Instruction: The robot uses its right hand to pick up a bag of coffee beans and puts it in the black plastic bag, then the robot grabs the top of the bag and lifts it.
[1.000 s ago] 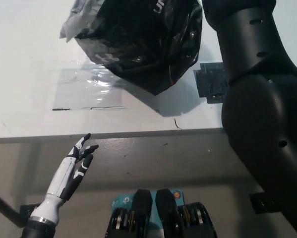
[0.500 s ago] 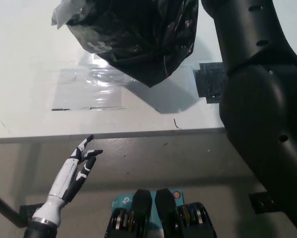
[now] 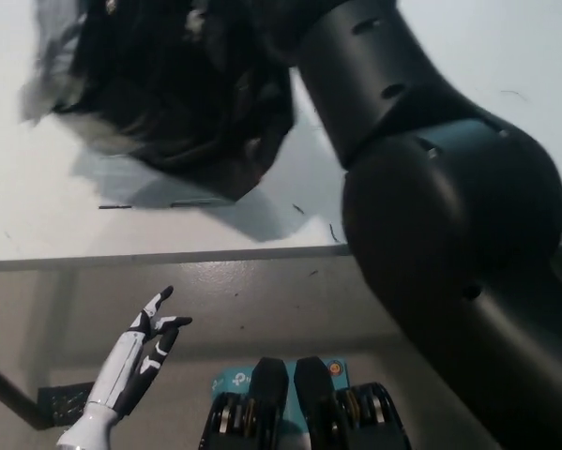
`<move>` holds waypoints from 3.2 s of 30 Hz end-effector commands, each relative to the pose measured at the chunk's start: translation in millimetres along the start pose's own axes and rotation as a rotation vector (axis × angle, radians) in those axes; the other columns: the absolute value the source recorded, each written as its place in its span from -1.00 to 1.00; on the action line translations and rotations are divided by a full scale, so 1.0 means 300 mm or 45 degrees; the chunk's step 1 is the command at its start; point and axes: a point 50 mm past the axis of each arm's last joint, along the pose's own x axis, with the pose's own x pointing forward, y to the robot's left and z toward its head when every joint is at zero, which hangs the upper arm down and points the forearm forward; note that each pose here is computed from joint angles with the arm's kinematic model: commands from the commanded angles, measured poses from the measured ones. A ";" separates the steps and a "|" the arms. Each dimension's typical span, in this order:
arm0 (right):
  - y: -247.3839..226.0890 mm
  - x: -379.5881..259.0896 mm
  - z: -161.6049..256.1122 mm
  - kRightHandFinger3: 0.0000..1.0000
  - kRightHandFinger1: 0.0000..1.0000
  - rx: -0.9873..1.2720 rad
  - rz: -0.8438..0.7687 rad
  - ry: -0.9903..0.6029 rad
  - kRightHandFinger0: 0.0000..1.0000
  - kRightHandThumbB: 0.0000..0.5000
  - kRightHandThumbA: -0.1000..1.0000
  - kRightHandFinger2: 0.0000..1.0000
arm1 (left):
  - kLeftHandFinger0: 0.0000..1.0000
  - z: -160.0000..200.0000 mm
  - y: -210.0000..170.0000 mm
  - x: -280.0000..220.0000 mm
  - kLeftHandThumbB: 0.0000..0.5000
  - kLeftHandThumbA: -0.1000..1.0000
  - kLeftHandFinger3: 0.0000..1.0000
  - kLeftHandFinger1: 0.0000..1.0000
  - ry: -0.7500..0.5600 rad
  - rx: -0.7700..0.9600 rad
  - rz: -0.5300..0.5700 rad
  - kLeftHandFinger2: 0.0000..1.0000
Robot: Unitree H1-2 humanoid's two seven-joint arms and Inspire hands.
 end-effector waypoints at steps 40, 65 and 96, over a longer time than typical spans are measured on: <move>-0.532 -0.058 -0.243 1.00 1.00 -1.431 0.069 0.539 1.00 0.38 0.93 1.00 | 0.62 0.088 0.038 0.097 -0.42 1.00 1.00 0.49 -0.160 0.064 -0.013 0.46; -0.345 -0.176 0.322 1.00 1.00 -1.379 -0.009 0.069 1.00 0.88 0.97 1.00 | 0.71 0.060 0.032 0.079 -0.48 1.00 1.00 0.52 -0.155 0.078 -0.030 0.56; -0.370 -1.289 0.469 1.00 1.00 -1.685 0.116 -1.148 1.00 0.95 1.00 1.00 | 0.99 0.138 0.132 0.237 -0.17 1.00 1.00 1.00 -0.221 -0.034 0.095 1.00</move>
